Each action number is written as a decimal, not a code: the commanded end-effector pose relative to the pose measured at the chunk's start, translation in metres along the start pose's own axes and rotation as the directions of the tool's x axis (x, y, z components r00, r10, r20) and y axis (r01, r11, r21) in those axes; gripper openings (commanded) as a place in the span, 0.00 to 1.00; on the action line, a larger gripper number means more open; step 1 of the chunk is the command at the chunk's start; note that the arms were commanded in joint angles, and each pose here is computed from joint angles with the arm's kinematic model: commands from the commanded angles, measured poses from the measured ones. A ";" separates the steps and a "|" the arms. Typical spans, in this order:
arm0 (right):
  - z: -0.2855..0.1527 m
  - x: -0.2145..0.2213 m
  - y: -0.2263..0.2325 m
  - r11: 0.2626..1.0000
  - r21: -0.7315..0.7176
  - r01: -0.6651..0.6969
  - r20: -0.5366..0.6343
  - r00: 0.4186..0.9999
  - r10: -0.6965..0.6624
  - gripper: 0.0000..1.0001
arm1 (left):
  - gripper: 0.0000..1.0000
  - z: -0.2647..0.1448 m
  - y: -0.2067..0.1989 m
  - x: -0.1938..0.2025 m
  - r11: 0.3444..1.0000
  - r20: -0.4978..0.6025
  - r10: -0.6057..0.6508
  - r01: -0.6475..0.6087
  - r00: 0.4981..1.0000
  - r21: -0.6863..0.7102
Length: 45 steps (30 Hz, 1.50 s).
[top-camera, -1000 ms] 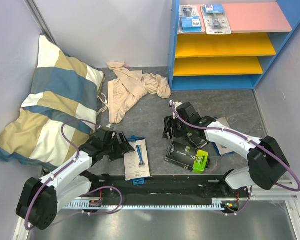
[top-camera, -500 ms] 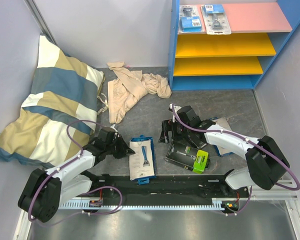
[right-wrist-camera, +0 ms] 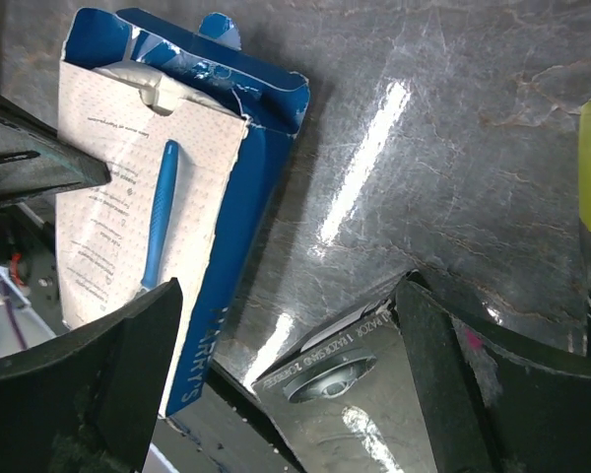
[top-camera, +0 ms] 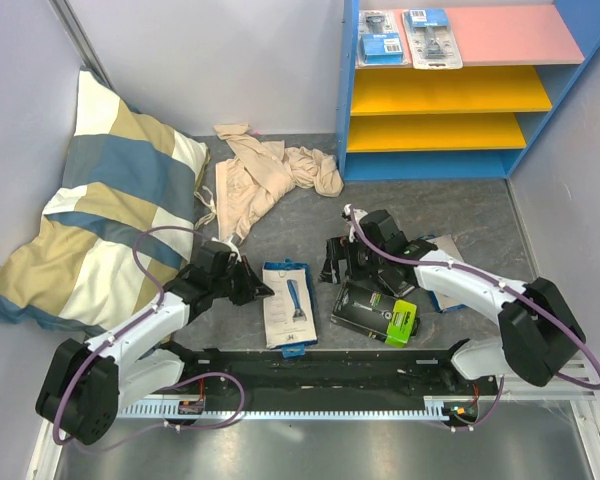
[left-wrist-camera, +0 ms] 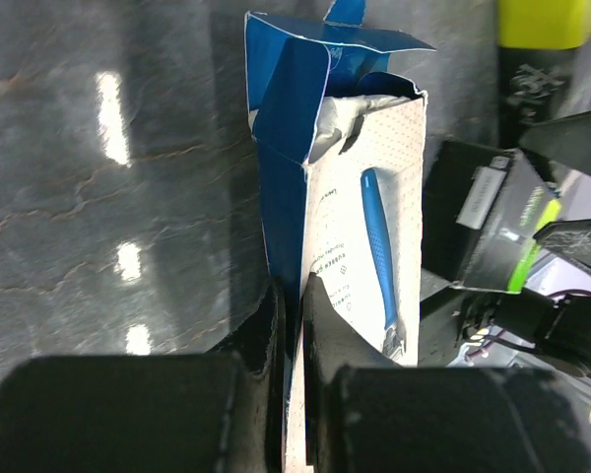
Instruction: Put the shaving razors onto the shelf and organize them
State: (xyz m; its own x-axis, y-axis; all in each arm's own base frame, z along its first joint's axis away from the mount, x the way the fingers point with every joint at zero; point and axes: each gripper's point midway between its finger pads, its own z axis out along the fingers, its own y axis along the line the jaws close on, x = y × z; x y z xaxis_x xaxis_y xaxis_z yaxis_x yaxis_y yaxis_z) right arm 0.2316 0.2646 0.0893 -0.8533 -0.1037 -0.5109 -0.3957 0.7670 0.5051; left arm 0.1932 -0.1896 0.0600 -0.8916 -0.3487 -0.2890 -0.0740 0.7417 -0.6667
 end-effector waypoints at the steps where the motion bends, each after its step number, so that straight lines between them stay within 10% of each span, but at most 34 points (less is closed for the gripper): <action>1: -0.024 -0.034 0.017 0.998 -0.056 -0.020 0.116 0.993 0.027 0.98 | 0.02 -0.008 -0.038 -0.029 0.994 0.074 0.064 -0.070 0.995 0.080; 31: -0.139 -0.111 0.043 0.911 -0.393 -0.127 0.556 0.756 0.346 0.98 | 0.02 -0.035 -0.170 -0.184 0.872 0.328 -0.237 0.051 0.915 0.487; 45: -0.112 -0.112 0.065 0.896 -0.422 -0.138 0.522 0.771 0.365 0.96 | 0.02 -0.040 -0.205 -0.211 0.804 0.318 -0.284 0.044 0.904 0.593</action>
State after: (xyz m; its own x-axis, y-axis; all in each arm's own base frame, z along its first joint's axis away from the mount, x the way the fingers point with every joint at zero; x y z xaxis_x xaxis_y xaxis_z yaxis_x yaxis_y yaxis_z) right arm 0.2531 0.2486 0.2333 -0.6764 0.4848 -0.5545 -0.3344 0.4687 0.8176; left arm 0.3701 -0.2377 0.2333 -0.6606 -0.6957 -0.2820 0.0498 0.3343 -0.9412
